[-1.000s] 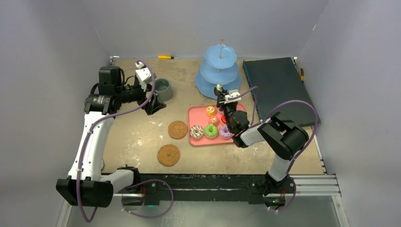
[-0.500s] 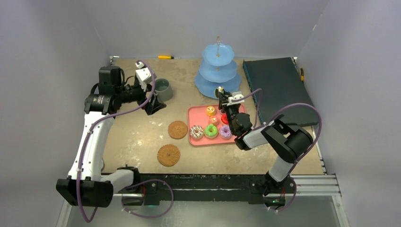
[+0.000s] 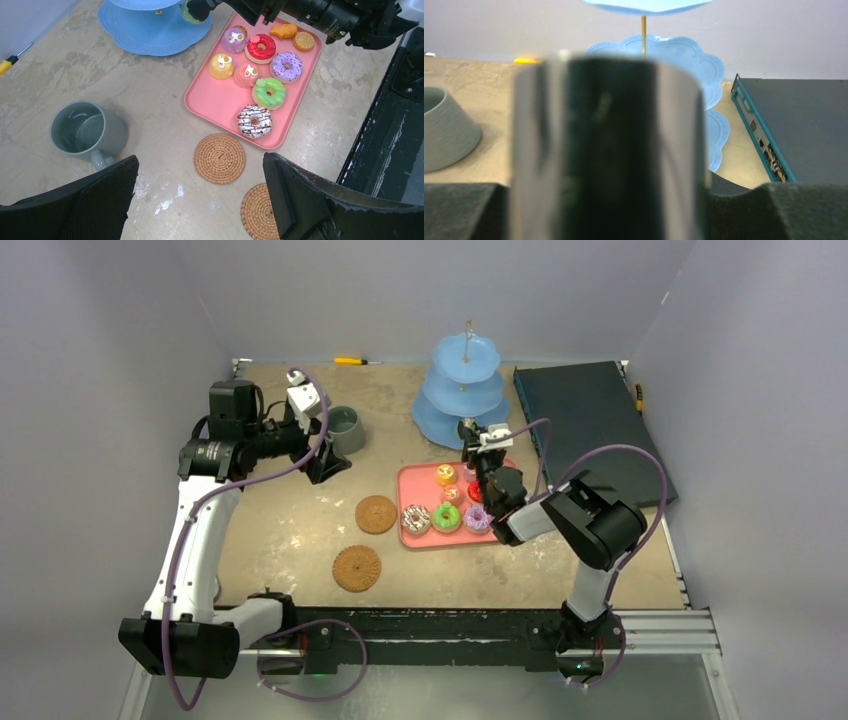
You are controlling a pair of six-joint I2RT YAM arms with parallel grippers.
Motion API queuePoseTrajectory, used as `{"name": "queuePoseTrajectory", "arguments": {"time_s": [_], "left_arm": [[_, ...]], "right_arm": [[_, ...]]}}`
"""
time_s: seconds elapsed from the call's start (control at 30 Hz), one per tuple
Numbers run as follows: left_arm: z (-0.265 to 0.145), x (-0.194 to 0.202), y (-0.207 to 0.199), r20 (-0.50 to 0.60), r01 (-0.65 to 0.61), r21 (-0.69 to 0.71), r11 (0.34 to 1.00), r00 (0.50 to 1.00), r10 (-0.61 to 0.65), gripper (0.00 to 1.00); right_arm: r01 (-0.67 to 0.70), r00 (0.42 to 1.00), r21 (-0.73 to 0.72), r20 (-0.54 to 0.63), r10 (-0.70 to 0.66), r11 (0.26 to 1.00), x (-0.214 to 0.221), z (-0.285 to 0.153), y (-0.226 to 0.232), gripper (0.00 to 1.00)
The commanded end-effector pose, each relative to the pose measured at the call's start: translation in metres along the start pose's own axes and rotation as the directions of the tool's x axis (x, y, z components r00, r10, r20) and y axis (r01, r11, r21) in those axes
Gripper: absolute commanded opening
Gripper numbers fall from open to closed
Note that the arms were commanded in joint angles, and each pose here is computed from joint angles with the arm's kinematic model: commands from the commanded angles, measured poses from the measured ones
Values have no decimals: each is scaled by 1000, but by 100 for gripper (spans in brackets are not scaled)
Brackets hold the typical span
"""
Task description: Serve the afternoon tea
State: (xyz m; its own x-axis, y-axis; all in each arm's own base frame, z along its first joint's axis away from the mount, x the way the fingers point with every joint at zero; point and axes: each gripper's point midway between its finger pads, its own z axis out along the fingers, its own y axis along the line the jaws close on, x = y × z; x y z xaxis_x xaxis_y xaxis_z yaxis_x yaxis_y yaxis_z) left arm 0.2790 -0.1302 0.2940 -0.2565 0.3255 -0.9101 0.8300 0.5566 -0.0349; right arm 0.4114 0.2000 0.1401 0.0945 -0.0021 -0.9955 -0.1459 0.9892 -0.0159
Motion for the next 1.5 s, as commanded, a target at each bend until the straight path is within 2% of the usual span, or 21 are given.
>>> {"name": "queuePoseTrajectory", "arguments": {"time_s": [0.0,0.23,0.43,0.57,0.8,1.1,1.23,1.47], "left_arm": [[-5,-10,-1,21,-36,0,999,999,36,94],[-6,-9,0,16,-48,-7,999,999,48,94],[-7,-12,0,21,-56,-8,998,998,56,94],[-7,-15,0,27,-58,-9,998,998,58,94],[-8,-16,-1,29,-59,-8,998,998,60,94],[-8,-19,-2,36,-61,0,998,997,61,95],[-9,-20,-3,40,-60,1,998,997,60,94],[-11,-23,-5,46,-62,3,998,997,61,94]], "right_arm": [[-49,998,66,50,46,997,-20,27,-8,39],[-34,999,74,9,33,997,-12,44,-3,45],[-30,999,78,-10,31,996,-9,43,-3,58],[-32,999,77,-14,33,997,-9,42,-4,62],[-54,998,68,21,52,996,-20,30,-8,62],[-113,993,-22,17,114,993,-42,-17,-6,63],[-133,991,-33,-20,133,991,-46,-40,-4,63],[-147,980,2,-133,146,989,-21,-72,-5,64]]}}
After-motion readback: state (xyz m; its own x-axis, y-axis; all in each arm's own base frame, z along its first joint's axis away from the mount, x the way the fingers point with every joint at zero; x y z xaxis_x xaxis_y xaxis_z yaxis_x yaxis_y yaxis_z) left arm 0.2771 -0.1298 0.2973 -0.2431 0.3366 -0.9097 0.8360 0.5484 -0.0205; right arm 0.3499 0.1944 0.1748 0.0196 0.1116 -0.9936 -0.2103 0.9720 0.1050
